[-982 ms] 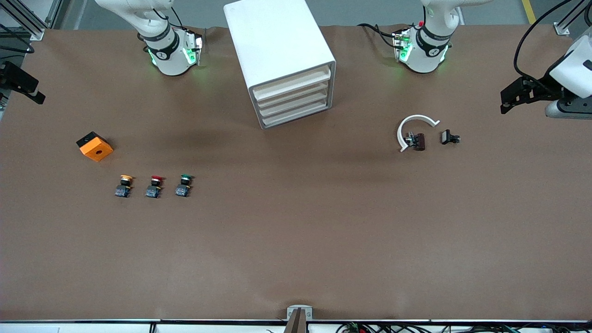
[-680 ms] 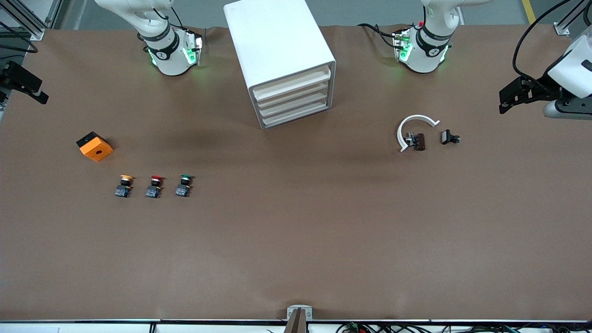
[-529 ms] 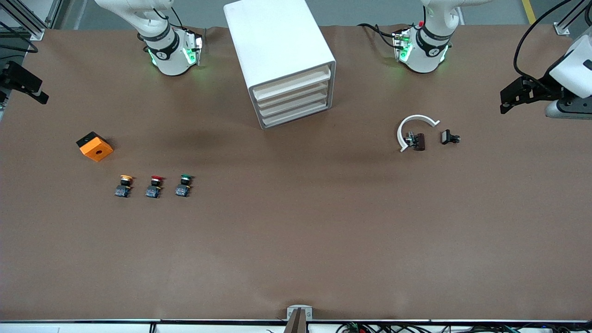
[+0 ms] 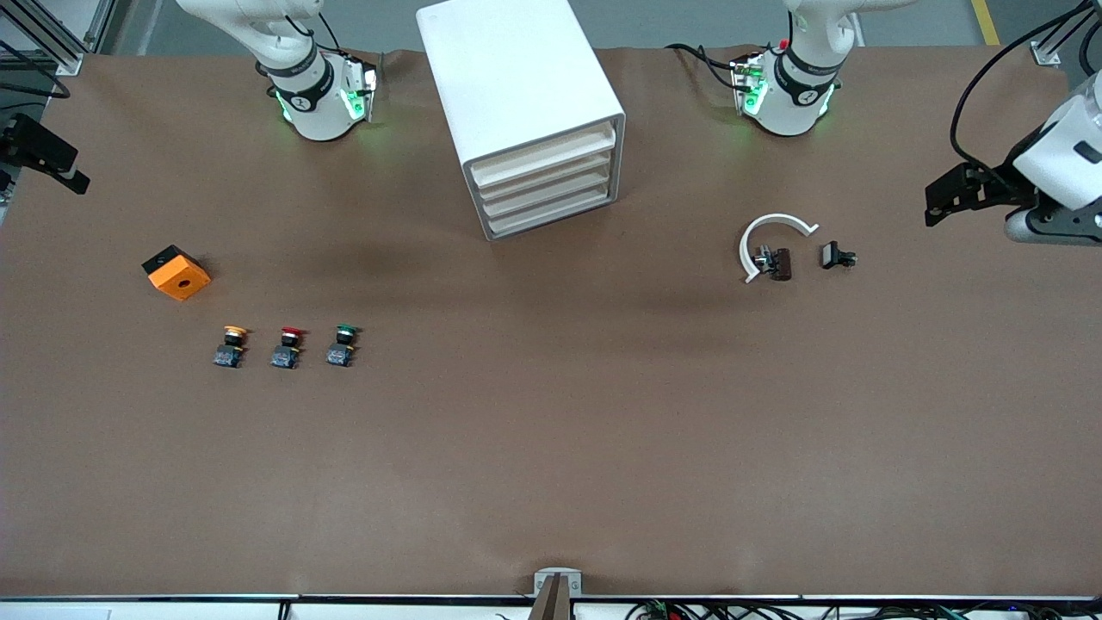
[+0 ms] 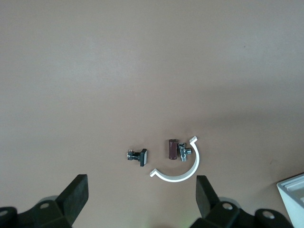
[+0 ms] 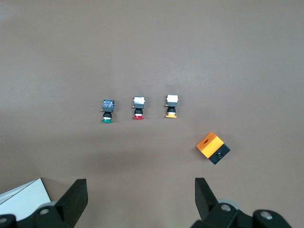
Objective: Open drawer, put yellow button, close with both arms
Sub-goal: 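Move the left gripper toward the white drawer cabinet's drawer handle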
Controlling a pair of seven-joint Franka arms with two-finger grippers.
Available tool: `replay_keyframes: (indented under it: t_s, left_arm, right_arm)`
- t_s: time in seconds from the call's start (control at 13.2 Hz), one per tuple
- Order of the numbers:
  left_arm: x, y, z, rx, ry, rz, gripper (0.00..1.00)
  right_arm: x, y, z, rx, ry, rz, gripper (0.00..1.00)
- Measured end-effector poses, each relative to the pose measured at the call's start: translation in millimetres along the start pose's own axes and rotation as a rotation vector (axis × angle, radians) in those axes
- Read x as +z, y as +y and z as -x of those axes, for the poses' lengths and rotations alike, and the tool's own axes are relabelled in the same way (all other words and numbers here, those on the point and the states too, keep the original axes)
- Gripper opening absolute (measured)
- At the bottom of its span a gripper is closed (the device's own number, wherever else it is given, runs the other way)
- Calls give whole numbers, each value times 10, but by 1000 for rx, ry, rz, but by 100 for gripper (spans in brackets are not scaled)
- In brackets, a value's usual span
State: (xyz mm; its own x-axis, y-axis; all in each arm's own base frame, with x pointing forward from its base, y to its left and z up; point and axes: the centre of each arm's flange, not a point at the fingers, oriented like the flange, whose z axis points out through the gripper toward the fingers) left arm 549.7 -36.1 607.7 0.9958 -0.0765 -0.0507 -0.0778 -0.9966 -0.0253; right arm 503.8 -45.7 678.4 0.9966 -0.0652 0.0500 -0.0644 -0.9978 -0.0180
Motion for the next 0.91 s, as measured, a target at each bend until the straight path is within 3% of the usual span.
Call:
replay_keyframes:
  t_s: [0.23,0.45,0.91]
  left_arm:
    - [207,132,-118,-171,-39,31,100]
    - [447,668,-207,-377,-94,34,100]
    - [1252,1986,-252,-852,-291,-14,100]
  right_arm:
    - [-34,5,0,1,7,0,100]
    - [-32,36,0,7,7,0,100]
    - [152,204,-92,40,-33,1,100]
